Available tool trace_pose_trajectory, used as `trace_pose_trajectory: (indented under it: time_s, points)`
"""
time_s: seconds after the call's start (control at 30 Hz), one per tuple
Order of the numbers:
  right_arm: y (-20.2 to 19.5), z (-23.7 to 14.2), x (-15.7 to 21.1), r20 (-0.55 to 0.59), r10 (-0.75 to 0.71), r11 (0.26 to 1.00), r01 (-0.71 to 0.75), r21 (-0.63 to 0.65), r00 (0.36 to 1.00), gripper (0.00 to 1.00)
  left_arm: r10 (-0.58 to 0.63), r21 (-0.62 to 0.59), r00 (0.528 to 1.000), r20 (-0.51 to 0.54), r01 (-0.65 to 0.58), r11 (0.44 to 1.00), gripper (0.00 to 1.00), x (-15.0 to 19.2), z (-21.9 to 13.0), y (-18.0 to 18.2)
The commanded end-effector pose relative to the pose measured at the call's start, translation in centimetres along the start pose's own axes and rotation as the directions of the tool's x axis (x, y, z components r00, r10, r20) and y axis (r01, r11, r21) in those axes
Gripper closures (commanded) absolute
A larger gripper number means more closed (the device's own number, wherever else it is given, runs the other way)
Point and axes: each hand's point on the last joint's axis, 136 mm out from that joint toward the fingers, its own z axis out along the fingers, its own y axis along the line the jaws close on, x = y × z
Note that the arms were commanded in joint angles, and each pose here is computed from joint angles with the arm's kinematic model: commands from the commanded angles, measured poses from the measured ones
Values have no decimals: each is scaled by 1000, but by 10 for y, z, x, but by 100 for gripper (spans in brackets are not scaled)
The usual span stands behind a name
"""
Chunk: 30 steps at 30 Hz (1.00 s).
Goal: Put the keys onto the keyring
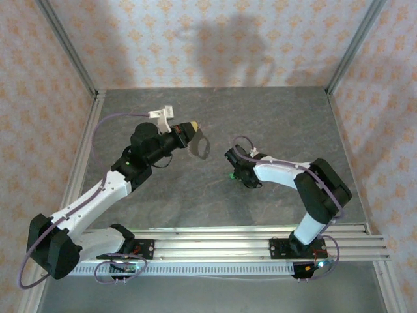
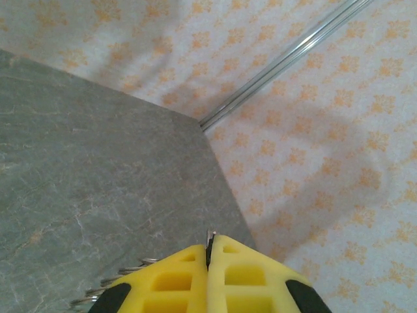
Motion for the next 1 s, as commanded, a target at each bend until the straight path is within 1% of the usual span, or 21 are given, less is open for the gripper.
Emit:
trace_pose_trajectory:
  time_s: [0.0,0.1,0.23,0.33,0.4,0.47,0.53,0.63,0.73,0.83,0.97]
  points:
    - [20,8,-9,25,7,998,-5,-59,1000,63,35,38,998,46,-36,999,100,-9,2,-12]
    - [22,2,-14,38,-13,997,16,-76,999,65,36,36,999,37,-37,999,100,-5,6,-11]
    - [20,-17,-23,90,-27,993,38,-115,996,64,38,38,999,30,-39,999,100,-3,8,-12]
    - [23,-30,-31,136,-87,983,107,-150,987,64,43,41,999,26,-44,998,100,-2,8,-14]
    - [24,-34,-32,149,-157,971,180,-157,976,63,46,41,999,22,-47,998,100,-1,9,-15]
    - [30,-36,-29,147,-247,945,272,-181,958,62,47,40,999,20,-48,998,100,-1,9,-15]
    - [40,-38,-24,135,-342,904,365,-225,930,61,49,37,999,17,-49,998,100,0,8,-15]
    - [48,-33,-11,91,-494,824,499,-269,865,60,49,35,999,16,-49,998,100,1,8,-15]
    - [49,-27,-2,55,-588,765,577,-286,807,61,49,36,999,16,-50,998,100,1,8,-16]
    - [49,-23,1,39,-625,738,606,-297,780,62,53,35,998,14,-54,998,100,2,8,-18]
    - [46,-21,-1,38,-627,737,608,-296,778,64,60,34,998,14,-61,998,100,1,6,-19]
